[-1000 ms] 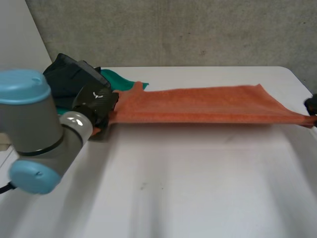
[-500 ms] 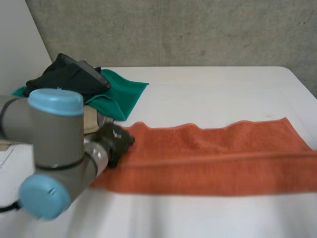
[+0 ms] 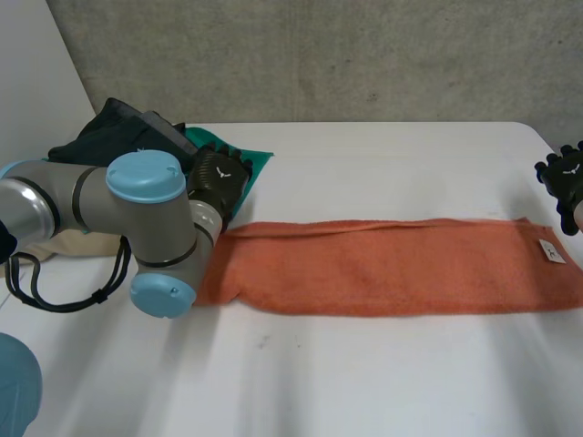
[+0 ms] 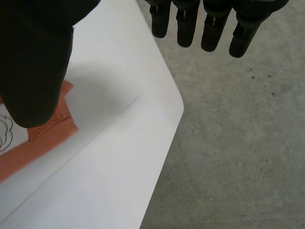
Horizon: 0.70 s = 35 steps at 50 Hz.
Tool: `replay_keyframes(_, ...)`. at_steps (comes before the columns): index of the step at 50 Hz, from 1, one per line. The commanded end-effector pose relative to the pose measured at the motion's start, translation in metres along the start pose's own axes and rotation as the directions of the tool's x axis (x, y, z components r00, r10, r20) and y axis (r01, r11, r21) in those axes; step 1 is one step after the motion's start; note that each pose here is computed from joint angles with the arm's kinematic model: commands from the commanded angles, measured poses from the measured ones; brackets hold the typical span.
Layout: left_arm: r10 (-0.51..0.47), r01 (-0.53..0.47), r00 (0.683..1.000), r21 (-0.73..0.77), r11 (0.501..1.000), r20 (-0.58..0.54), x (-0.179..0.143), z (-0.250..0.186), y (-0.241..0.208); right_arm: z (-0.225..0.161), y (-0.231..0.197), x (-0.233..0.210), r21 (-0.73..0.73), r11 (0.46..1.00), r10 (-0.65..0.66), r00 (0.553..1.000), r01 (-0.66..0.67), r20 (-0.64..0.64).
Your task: Fold the laundry.
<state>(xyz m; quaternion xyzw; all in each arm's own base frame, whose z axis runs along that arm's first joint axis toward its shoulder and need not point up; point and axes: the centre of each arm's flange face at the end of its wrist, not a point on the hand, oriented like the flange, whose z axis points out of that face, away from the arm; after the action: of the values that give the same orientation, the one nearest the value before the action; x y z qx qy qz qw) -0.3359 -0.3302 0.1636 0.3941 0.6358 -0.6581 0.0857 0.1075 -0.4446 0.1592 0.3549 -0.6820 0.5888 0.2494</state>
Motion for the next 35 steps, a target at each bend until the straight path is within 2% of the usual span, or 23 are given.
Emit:
replay_keyframes(1,-0.033,0.033,0.999,0.038,0.999,0.011,-0.008,-0.021,-0.023,-0.019,-0.012,0.014,-0.010,0.992,0.129,0.992,-0.129,0.000)
replay_keyframes(6,-0.049,0.049,0.999,0.030,0.998,-0.007,-0.012,-0.043,-0.027,-0.045,0.000,0.013,-0.099,0.982,0.169,0.979,-0.158,0.111)
replay_keyframes(9,-0.052,0.052,0.998,0.010,0.999,-0.021,-0.011,-0.057,-0.024,-0.061,0.013,0.008,-0.147,0.971,0.216,0.952,-0.187,0.215)
replay_keyframes(14,-0.066,0.064,0.996,-0.031,0.997,-0.053,-0.004,-0.070,-0.012,-0.074,0.042,0.010,-0.202,0.958,0.254,0.931,-0.204,0.264)
replay_keyframes(25,-0.094,0.092,0.994,-0.042,0.995,-0.056,-0.001,-0.072,-0.006,-0.067,0.078,0.006,-0.213,0.962,0.217,0.950,-0.169,0.224)
replay_keyframes(35,-0.101,0.101,0.994,0.003,0.995,-0.029,-0.013,-0.076,-0.021,-0.055,0.111,0.047,-0.258,0.951,0.194,0.979,-0.173,0.061)
